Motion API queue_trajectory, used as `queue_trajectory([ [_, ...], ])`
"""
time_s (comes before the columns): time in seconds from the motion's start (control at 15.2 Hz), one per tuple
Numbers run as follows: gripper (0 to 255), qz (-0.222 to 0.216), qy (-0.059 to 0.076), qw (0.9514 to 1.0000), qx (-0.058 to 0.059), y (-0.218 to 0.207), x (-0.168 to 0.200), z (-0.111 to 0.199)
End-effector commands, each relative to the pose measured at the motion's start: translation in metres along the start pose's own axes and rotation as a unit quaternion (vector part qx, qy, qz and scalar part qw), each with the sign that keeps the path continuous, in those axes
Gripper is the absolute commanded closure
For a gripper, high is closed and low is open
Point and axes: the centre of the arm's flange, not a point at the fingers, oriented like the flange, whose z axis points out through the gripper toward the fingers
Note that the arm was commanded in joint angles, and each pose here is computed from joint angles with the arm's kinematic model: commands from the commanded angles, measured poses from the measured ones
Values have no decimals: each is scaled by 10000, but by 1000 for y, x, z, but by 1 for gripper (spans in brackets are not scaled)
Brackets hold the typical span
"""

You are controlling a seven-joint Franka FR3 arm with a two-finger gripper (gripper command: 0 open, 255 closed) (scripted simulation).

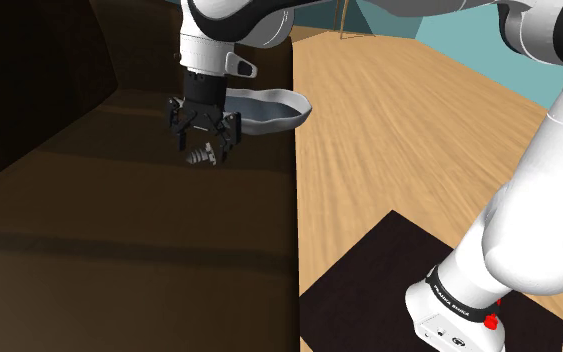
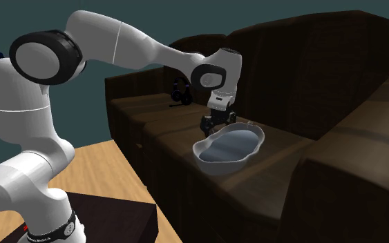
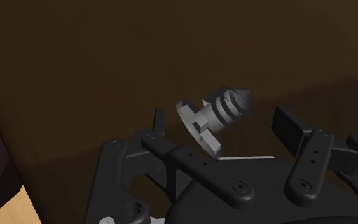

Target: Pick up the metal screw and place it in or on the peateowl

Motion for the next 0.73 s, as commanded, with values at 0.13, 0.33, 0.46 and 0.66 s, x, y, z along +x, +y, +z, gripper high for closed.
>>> queue_trajectory([
  [0.13, 255, 0, 0, 10000, 0, 0, 0, 0],
  [0.33, 255, 0, 0, 10000, 0, 0, 0, 0],
  [0.46, 255, 0, 0, 10000, 0, 0, 0, 0],
  [0.66, 255, 0, 0, 10000, 0, 0, 0, 0],
])
